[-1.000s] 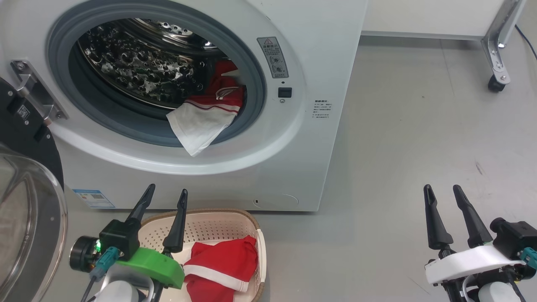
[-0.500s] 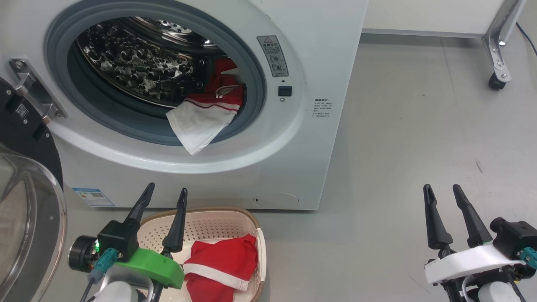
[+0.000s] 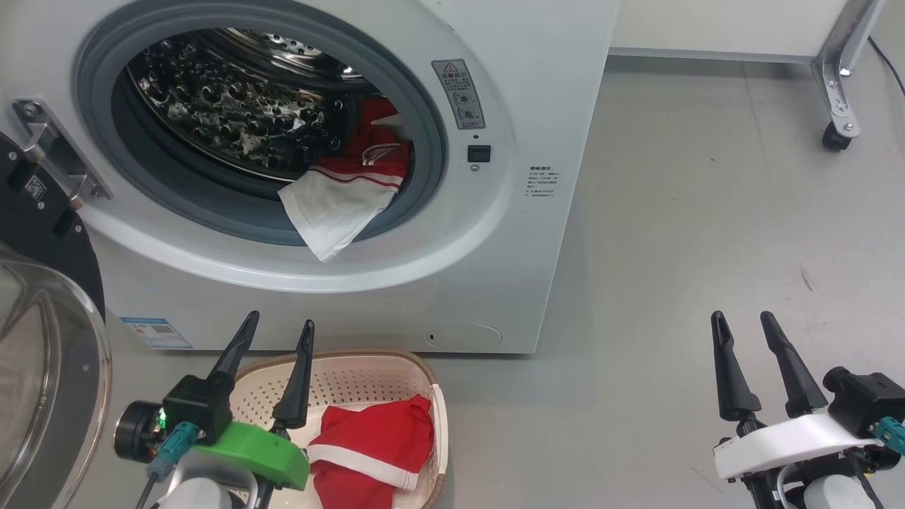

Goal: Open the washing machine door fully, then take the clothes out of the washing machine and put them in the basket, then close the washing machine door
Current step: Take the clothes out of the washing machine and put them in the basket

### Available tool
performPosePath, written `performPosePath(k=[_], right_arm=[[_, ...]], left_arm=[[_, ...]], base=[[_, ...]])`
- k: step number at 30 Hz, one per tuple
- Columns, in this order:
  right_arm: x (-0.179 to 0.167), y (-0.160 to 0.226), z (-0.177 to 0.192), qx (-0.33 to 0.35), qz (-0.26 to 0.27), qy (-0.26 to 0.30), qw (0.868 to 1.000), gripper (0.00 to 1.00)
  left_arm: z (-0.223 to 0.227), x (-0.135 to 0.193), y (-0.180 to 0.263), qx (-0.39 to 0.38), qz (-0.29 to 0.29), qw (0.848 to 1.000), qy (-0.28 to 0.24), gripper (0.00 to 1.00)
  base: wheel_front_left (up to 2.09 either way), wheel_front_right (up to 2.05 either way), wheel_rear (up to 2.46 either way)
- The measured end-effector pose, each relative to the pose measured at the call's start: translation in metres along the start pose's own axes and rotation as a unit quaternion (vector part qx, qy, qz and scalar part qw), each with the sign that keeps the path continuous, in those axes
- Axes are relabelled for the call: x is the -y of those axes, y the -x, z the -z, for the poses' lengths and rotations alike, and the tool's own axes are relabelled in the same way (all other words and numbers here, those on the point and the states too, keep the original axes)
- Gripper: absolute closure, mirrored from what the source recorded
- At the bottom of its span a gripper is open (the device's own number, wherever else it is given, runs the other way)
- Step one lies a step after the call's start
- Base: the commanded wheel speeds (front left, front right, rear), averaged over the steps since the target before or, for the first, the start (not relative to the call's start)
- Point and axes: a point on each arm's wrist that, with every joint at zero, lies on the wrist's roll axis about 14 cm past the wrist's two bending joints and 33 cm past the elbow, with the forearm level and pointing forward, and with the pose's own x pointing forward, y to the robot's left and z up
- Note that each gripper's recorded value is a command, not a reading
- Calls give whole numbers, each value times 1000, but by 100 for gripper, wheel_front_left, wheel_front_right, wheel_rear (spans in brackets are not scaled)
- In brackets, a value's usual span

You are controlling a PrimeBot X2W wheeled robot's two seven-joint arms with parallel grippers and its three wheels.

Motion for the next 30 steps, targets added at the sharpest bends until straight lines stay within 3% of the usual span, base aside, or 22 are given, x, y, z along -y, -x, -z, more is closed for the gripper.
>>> performPosePath(k=[20,30], right_arm=[[1,1,13,-20,4,-9,1000,0],[17,-1,29,-43,32,-18,998,0]], left_arm=[[25,-6,-4,-40,-5,999,2,0],[39,-19,-45,-77,-2,997,-9,0]], base=[[0,0,0],[0,0,0]])
